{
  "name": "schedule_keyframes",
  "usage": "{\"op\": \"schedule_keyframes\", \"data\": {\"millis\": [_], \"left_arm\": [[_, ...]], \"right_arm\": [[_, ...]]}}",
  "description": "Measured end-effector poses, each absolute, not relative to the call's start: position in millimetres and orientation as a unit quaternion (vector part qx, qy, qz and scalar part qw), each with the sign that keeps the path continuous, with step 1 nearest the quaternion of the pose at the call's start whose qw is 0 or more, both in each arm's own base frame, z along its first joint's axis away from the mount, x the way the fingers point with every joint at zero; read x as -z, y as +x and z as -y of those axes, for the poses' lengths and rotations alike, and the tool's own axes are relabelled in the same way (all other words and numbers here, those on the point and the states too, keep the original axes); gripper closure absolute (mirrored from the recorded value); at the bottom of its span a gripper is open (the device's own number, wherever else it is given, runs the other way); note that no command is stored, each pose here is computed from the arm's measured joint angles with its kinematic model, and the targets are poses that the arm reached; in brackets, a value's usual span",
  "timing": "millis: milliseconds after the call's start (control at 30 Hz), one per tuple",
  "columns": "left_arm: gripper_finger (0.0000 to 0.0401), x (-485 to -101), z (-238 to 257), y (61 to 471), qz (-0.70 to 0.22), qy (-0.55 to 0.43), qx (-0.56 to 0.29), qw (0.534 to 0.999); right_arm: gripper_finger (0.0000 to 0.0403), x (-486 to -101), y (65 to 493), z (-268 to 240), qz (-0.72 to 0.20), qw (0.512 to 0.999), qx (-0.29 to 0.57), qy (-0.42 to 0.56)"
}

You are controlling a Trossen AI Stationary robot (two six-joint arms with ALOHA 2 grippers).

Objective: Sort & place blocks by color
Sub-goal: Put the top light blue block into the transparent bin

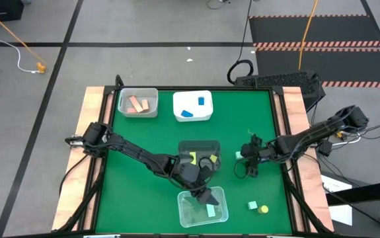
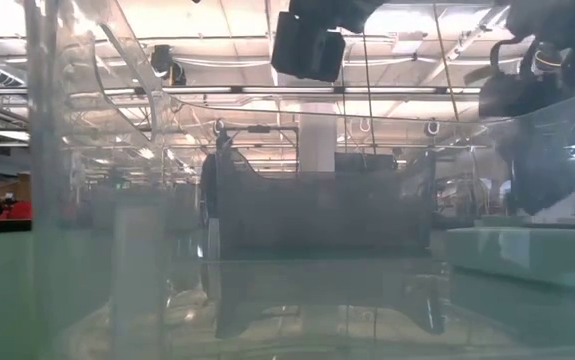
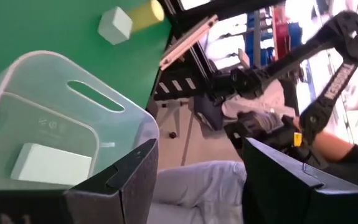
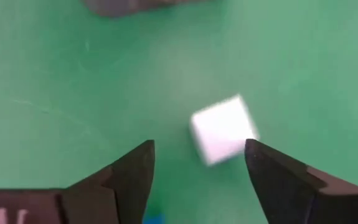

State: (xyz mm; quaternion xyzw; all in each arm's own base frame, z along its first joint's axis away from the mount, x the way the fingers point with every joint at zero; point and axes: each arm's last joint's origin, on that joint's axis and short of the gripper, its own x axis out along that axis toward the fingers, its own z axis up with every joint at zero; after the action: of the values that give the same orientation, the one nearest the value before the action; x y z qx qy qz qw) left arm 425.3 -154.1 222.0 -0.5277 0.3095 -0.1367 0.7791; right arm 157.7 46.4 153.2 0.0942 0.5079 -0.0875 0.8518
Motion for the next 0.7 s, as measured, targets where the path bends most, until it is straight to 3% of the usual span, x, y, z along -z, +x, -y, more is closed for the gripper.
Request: {"op": "schedule_keyframes", "data": {"millis": [300,700], "left_arm": [[0.0167,-221.9,148.2,427.3,-0.305,-0.512,0.141,0.79],[0.0166,-222.9,147.3,428.0,-0.3,-0.511,0.143,0.793]], "right_arm": [[0.0163,-155.9,167.3,-45.7,-0.47,0.879,0.03,-0.071],[0.0174,-119.6,161.1,-29.3,-0.471,0.879,0.076,-0.028]]}}
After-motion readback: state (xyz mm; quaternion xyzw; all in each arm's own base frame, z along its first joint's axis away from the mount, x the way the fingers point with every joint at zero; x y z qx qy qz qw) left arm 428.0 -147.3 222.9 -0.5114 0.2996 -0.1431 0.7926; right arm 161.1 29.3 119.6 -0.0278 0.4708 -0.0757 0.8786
